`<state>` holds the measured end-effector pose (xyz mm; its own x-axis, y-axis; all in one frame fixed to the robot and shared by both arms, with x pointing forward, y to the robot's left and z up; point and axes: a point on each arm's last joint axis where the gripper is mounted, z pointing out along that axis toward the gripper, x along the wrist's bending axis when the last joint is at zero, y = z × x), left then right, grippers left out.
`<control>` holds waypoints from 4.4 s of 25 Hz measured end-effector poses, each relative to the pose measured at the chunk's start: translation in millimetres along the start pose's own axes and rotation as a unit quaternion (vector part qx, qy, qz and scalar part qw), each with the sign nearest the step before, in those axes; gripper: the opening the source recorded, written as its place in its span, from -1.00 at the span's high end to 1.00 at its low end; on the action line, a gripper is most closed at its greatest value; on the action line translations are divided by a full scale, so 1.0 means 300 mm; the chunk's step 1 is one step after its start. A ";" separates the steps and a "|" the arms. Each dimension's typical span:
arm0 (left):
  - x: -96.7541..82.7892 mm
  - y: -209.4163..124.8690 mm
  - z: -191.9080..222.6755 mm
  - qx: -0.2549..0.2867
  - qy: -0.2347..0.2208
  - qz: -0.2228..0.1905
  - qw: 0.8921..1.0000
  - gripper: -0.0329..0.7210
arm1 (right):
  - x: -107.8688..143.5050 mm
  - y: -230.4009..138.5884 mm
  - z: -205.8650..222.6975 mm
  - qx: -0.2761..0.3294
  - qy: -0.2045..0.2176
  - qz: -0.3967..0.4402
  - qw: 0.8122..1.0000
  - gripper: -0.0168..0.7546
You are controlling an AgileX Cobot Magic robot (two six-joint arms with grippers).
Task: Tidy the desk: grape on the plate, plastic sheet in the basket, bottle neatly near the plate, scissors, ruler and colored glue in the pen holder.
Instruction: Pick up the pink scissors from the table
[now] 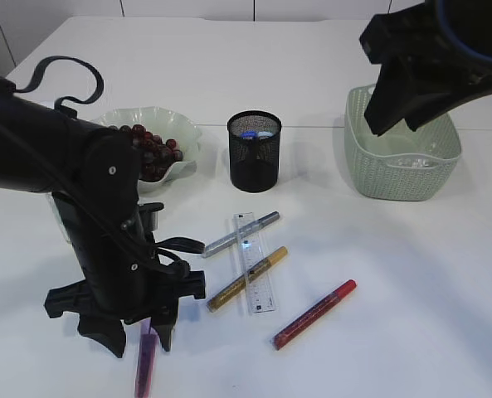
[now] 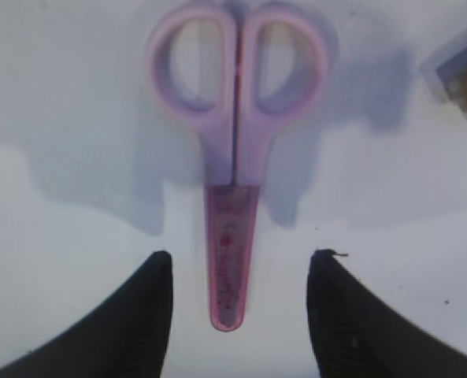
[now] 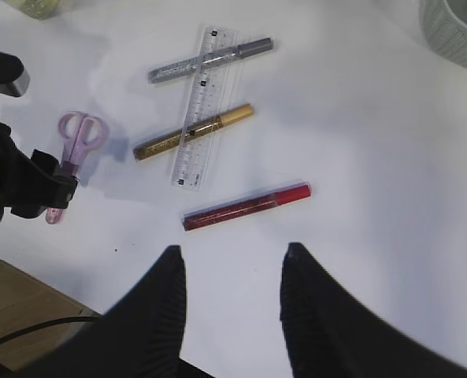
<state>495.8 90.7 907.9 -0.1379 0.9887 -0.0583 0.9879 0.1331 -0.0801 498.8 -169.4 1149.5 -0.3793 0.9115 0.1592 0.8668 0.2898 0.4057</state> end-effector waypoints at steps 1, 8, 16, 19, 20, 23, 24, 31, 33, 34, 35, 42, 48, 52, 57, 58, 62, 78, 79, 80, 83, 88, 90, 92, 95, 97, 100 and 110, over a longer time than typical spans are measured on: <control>0.000 0.001 0.005 0.002 0.002 0.000 1.000 -0.14 | 0.000 0.000 0.000 0.000 0.000 0.000 1.000 0.11; 0.002 0.002 0.035 0.012 0.012 -0.001 1.000 -0.10 | 0.002 0.000 0.000 0.000 0.004 0.001 1.000 0.11; 0.003 0.004 0.052 0.017 0.016 -0.001 1.000 -0.10 | 0.003 0.000 0.000 0.000 0.006 0.002 1.000 0.11; 0.002 0.005 0.052 0.016 0.016 0.001 1.000 -0.10 | 0.003 0.000 0.000 0.000 0.006 0.002 1.000 0.11; 0.002 0.005 0.052 0.015 0.015 0.001 1.000 -0.09 | 0.003 0.000 0.000 0.000 0.006 0.002 1.000 0.11; 0.001 0.006 0.052 0.014 0.014 0.002 1.000 -0.06 | 0.003 0.000 0.000 0.000 0.006 0.002 1.000 0.11; 0.001 0.006 0.052 0.014 0.014 0.002 1.000 -0.06 | 0.003 0.000 0.000 0.000 0.006 0.002 1.000 0.11; -0.001 0.009 0.054 0.010 0.010 0.003 1.000 -0.06 | 0.003 0.000 0.000 0.000 0.006 0.002 1.000 0.11; -0.002 0.010 0.059 0.009 0.010 0.003 1.000 -0.06 | 0.003 0.000 0.000 0.000 0.006 0.002 1.000 0.11; -0.002 0.011 0.061 0.010 0.011 0.002 1.000 -0.06 | 0.004 0.000 0.000 0.000 0.006 0.002 1.000 0.11; -0.002 0.011 0.062 0.010 0.011 0.002 1.000 -0.06 | 0.004 0.000 0.000 0.000 0.006 0.002 1.000 0.11; -0.003 0.012 0.064 0.009 0.010 0.002 1.000 -0.04 | 0.004 0.000 0.000 0.000 0.006 0.002 1.000 0.11; -0.004 0.013 0.064 0.007 0.008 0.002 1.000 -0.02 | 0.004 0.000 0.000 0.000 0.006 0.002 1.000 0.11; -0.004 0.014 0.064 0.006 0.008 0.003 1.000 -0.02 | 0.004 0.000 0.000 0.000 0.006 0.002 1.000 0.11; -0.005 0.016 0.068 0.005 0.008 0.003 1.000 -0.01 | 0.004 0.000 0.000 0.000 0.006 0.002 1.000 0.11; -0.005 0.016 0.071 0.005 0.008 0.003 1.000 -0.01 | 0.004 0.000 0.000 0.000 0.006 0.002 1.000 0.11; -0.005 0.017 0.073 0.004 0.007 0.003 1.000 -0.01 | 0.004 0.000 0.000 0.000 0.006 0.002 1.000 0.11; -0.004 0.018 0.085 0.008 0.011 0.006 1.000 0.00 | 0.004 0.000 0.000 0.000 0.006 0.002 1.000 0.11; -0.004 0.018 0.085 0.008 0.011 0.006 1.000 0.00 | 0.004 0.000 0.000 0.000 0.006 0.002 1.000 0.11; -0.004 0.018 0.085 0.008 0.011 0.006 1.000 0.00 | 0.004 0.000 0.000 0.000 0.006 0.002 1.000 0.11; -0.004 0.018 0.085 0.007 0.011 0.006 1.000 0.01 | 0.004 0.000 0.000 0.000 0.006 0.002 1.000 0.11; -0.005 0.020 0.085 0.004 0.009 0.006 1.000 0.08 | 0.004 0.000 0.000 0.000 0.006 0.002 1.000 0.11; -0.005 0.020 0.085 0.004 0.009 0.006 1.000 0.13 | 0.004 0.000 0.000 0.000 0.006 0.002 1.000 0.11; -0.006 0.021 0.085 0.002 0.007 0.006 1.000 0.16 | 0.004 0.000 0.000 0.000 0.006 0.002 1.000 0.11; -0.007 0.022 0.085 0.001 0.006 0.006 1.000 0.18 | 0.004 0.000 0.000 0.000 0.006 0.002 1.000 0.11; -0.008 0.022 0.085 0.000 0.006 0.006 1.000 0.18 | 0.004 0.000 0.000 0.000 0.006 0.002 1.000 0.11; -0.009 0.023 0.085 -0.002 0.004 0.006 1.000 0.26 | 0.004 0.000 0.000 0.000 0.006 0.002 1.000 0.11; -0.008 0.028 0.085 -0.009 0.006 0.012 1.000 0.40 | 0.004 0.000 0.000 0.000 0.006 0.002 1.000 0.11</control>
<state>502.6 87.8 882.0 -0.1128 0.9924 -0.0489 0.9921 0.1098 -0.0608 498.3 -168.5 1149.7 -0.3796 0.9092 0.1713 0.8685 0.2864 0.4046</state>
